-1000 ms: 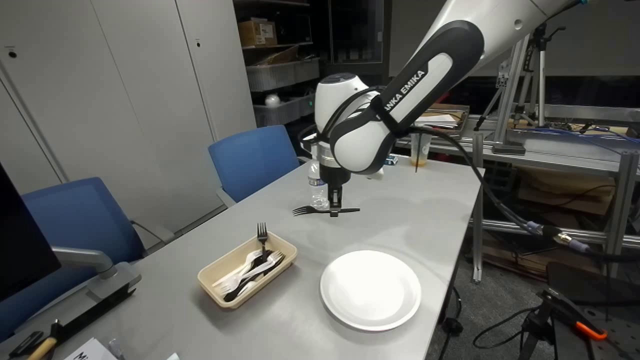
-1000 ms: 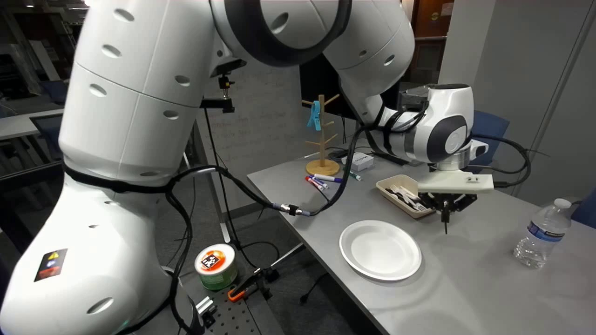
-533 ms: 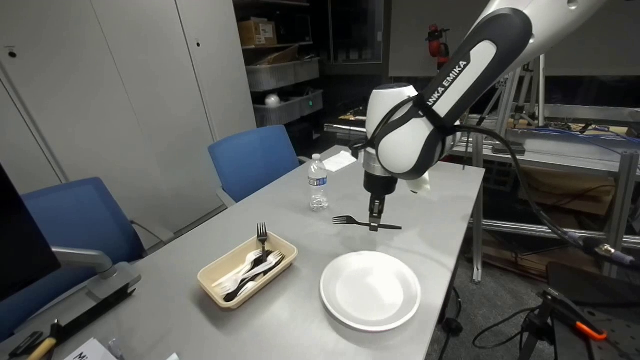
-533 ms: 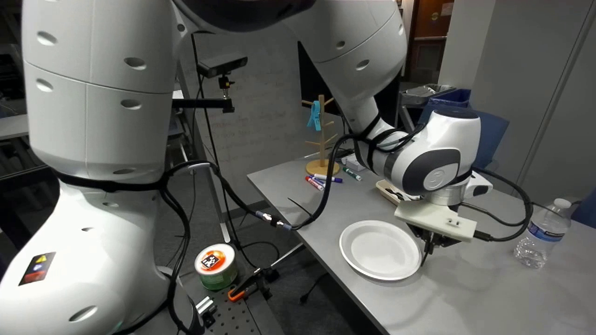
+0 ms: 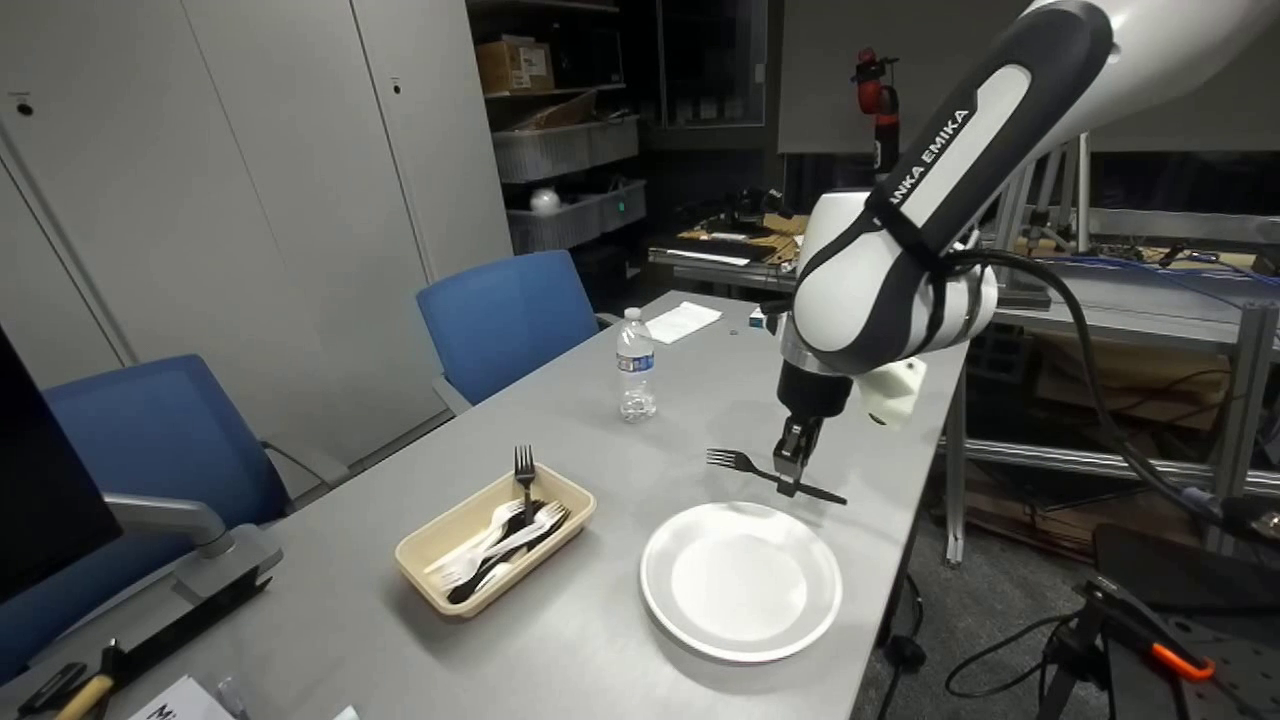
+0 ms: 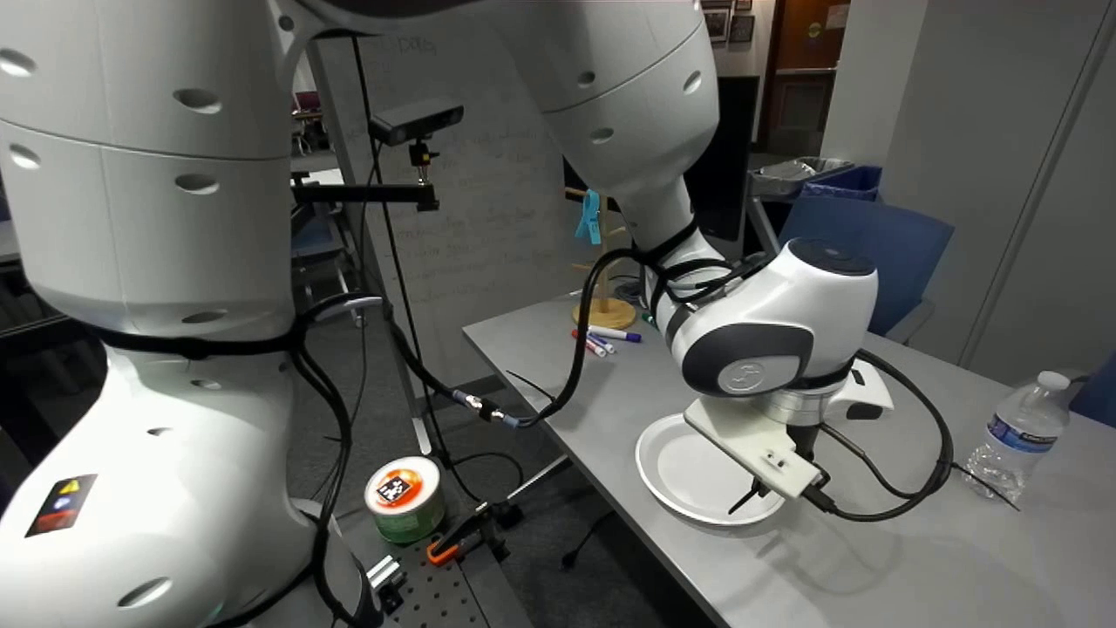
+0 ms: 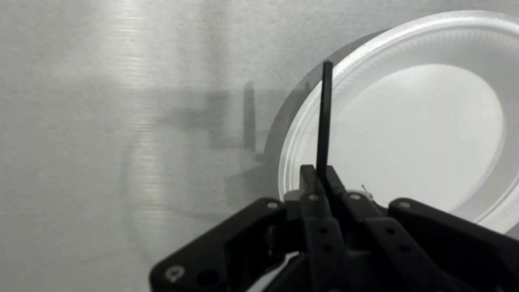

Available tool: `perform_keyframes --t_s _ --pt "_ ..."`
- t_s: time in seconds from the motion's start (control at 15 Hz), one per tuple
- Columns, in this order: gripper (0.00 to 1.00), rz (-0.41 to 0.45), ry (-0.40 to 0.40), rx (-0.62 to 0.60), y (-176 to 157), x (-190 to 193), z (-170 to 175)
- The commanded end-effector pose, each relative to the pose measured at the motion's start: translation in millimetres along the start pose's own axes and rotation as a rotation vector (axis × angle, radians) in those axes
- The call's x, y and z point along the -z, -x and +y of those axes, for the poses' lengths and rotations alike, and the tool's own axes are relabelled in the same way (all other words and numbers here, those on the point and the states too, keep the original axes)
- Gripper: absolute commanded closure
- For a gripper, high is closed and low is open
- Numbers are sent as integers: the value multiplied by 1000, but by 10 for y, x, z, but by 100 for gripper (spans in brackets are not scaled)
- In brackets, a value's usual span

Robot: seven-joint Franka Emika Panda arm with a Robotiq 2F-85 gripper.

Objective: Take a black fork and put it on the right side of the plate then take a white fork and put it at the left of the plate

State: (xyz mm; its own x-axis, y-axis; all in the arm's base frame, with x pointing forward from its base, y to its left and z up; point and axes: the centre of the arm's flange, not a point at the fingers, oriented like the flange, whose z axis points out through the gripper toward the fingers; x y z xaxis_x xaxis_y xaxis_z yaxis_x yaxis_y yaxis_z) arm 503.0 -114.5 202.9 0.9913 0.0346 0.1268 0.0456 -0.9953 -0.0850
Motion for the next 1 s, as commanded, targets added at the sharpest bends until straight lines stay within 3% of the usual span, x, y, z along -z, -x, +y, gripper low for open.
perform_keyframes --t_s 0.0,0.6,0.93 --pt "99 61 -10 -94 173 94 -53" --pt "99 84 62 -134 279 90 -10" --pt "95 67 40 -130 228 -8 42"
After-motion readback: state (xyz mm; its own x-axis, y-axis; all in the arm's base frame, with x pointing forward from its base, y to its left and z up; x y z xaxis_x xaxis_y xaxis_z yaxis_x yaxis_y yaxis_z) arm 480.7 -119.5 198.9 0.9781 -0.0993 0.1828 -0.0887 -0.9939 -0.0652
